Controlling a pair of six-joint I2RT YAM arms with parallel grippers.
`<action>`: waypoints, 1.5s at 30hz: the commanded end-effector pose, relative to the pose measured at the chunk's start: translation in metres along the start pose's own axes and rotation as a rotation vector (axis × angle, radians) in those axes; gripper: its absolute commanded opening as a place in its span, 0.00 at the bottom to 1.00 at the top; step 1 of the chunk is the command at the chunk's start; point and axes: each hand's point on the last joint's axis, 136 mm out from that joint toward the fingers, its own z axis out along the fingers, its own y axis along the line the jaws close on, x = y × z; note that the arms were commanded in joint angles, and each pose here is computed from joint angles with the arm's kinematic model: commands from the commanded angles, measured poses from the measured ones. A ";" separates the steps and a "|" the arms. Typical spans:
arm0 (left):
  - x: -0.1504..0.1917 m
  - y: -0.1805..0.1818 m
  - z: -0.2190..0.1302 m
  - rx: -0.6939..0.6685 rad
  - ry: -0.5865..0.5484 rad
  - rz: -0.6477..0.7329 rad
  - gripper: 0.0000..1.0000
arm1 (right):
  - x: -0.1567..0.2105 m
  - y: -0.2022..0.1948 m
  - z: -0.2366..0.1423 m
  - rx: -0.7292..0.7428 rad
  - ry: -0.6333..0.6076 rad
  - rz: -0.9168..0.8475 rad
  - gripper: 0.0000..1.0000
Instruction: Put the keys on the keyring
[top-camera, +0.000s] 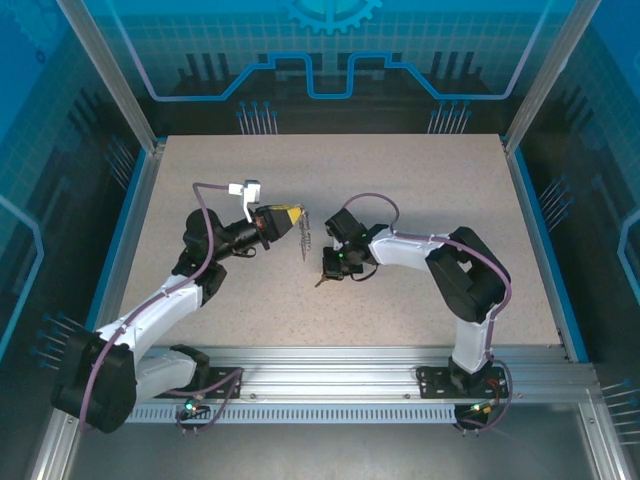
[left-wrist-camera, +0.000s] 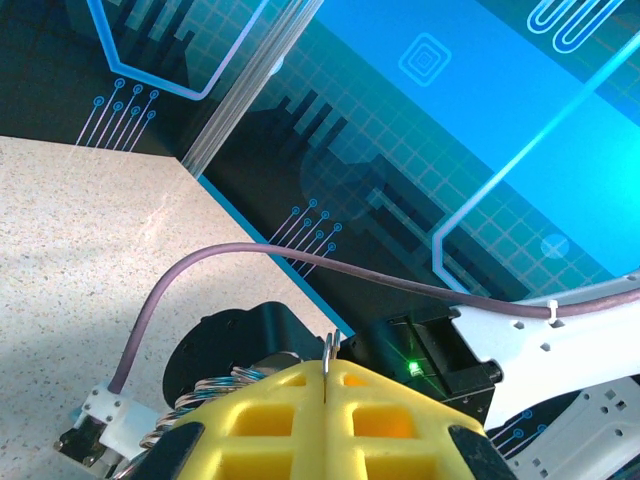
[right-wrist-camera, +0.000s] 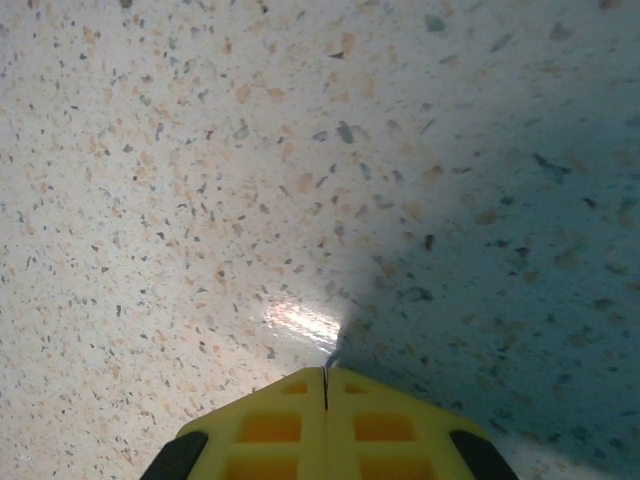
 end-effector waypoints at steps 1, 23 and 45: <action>-0.010 -0.005 -0.002 0.012 -0.040 0.033 0.00 | -0.008 -0.008 -0.021 -0.010 -0.031 0.014 0.00; -0.004 -0.006 0.022 0.073 0.043 0.061 0.00 | -0.068 0.029 -0.242 -0.515 -0.555 -0.249 0.00; 0.013 -0.030 0.072 0.136 0.169 0.213 0.00 | -0.060 0.070 -0.292 -0.641 -0.652 -0.414 0.00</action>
